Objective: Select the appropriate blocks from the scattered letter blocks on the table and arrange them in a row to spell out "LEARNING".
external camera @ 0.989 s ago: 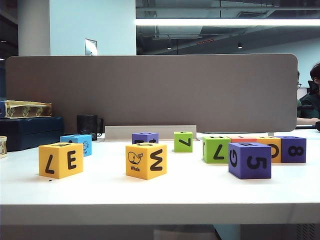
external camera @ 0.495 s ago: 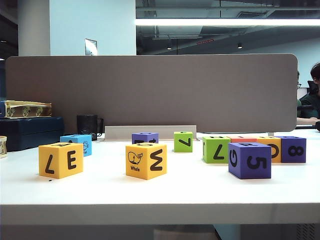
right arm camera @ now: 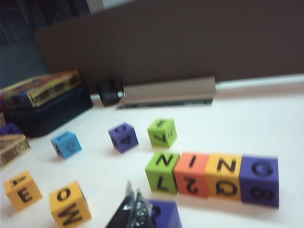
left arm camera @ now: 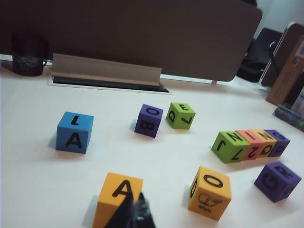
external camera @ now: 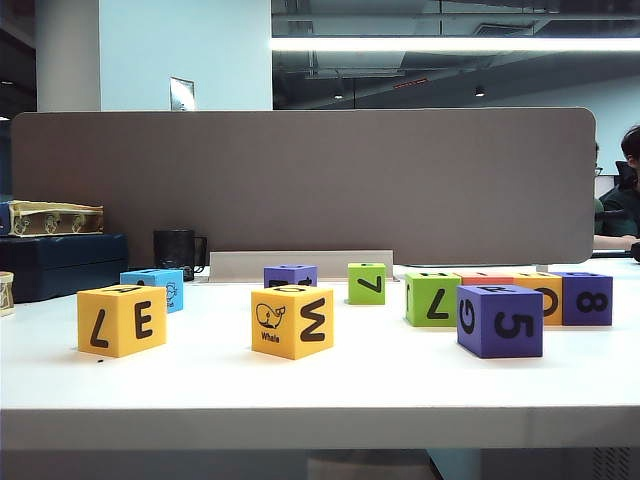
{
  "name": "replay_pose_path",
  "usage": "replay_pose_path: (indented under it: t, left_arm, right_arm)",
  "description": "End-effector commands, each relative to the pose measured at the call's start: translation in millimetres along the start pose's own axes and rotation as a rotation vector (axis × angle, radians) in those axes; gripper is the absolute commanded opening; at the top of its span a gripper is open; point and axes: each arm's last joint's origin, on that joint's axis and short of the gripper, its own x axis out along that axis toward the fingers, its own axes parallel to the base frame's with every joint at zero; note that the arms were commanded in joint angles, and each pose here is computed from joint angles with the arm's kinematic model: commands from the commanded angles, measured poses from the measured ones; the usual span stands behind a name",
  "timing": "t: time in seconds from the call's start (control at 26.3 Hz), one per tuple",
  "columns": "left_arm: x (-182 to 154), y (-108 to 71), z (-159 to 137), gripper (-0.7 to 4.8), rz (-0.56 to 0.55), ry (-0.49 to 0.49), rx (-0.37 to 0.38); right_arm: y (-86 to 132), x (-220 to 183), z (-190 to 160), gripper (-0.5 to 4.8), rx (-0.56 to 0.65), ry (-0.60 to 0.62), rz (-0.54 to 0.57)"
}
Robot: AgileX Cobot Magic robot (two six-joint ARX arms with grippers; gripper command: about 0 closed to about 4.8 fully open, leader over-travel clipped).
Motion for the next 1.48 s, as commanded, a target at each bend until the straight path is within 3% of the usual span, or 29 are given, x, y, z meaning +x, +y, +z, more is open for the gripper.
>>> replay_pose_path:
  t: [0.04,0.23,0.8,1.14,1.29,1.48]
  left_arm:
    - [-2,-2.4,7,-0.06,-0.01,-0.027,-0.001]
    - [-2,-3.6,11,-0.06,-0.014,-0.032,-0.014]
    - [-11,-13.3,38,-0.06,-0.024,-0.052,-0.006]
    - [9,-10.3,66,-0.06,0.0,0.053,-0.044]
    - [23,-6.9,80,-0.06,0.008,0.103,-0.014]
    - [44,0.0,92,-0.06,0.022,0.17,-0.044]
  right_arm:
    - [7,-4,17,-0.02,-0.026,-0.06,0.021]
    - [13,-8,32,-0.02,-0.04,-0.086,0.028]
    - [17,0,57,-0.02,0.028,0.061,0.024]
    - [17,20,82,-0.02,0.069,0.16,0.118]
    - [15,30,87,-0.02,0.088,0.2,0.138]
    - [15,42,96,-0.02,0.051,0.258,0.145]
